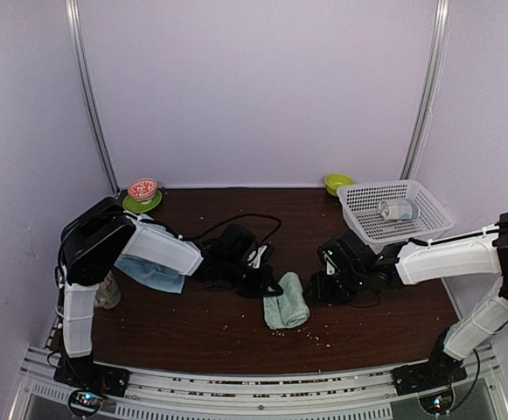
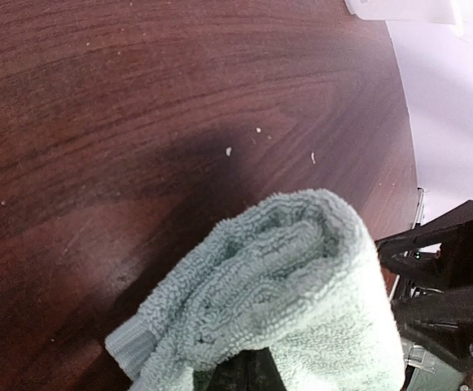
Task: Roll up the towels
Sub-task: Roll the towel at the center of the board, then pick up the towel from the center of the board.
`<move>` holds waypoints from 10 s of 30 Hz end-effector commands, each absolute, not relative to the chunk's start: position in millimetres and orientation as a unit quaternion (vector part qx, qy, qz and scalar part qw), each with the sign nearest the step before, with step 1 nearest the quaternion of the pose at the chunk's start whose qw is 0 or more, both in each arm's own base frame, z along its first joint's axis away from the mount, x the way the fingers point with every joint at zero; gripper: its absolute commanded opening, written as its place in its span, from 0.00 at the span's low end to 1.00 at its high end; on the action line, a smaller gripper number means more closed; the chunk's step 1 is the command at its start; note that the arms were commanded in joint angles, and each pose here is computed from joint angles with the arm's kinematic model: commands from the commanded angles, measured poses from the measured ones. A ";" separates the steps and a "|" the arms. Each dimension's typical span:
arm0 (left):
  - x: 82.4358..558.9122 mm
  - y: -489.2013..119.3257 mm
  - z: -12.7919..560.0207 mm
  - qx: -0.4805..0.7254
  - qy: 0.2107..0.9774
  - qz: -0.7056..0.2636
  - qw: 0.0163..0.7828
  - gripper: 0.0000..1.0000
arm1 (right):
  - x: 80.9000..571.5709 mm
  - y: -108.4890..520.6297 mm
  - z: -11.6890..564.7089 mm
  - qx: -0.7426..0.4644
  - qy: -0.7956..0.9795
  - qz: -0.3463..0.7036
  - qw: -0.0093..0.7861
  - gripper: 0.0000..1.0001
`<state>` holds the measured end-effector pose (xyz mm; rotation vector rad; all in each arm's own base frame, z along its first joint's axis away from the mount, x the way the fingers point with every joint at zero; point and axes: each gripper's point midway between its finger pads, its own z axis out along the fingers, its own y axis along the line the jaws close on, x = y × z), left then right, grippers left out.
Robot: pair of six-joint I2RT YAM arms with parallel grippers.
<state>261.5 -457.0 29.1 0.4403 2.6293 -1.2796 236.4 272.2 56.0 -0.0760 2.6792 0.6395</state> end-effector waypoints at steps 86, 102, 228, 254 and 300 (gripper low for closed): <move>230.4 -362.9 10.4 0.158 0.940 -0.292 0.078 0.00 | 230.9 399.3 65.8 -0.128 0.943 0.257 0.167 0.56; 217.7 -344.4 35.8 0.174 0.937 -0.291 0.087 0.07 | 227.8 398.4 31.8 -0.131 0.957 0.211 0.151 0.57; 244.5 -336.9 4.0 0.073 0.930 -0.346 0.095 0.00 | 160.4 425.4 42.6 -0.272 0.939 0.170 0.124 0.47; 219.0 -291.3 -30.1 0.046 0.950 -0.294 0.093 0.00 | 217.6 433.3 58.4 -0.053 0.926 0.358 0.106 0.78; 245.9 -295.4 71.7 0.069 0.933 -0.302 0.181 0.00 | 222.9 400.6 89.1 -0.107 0.941 0.278 0.158 0.00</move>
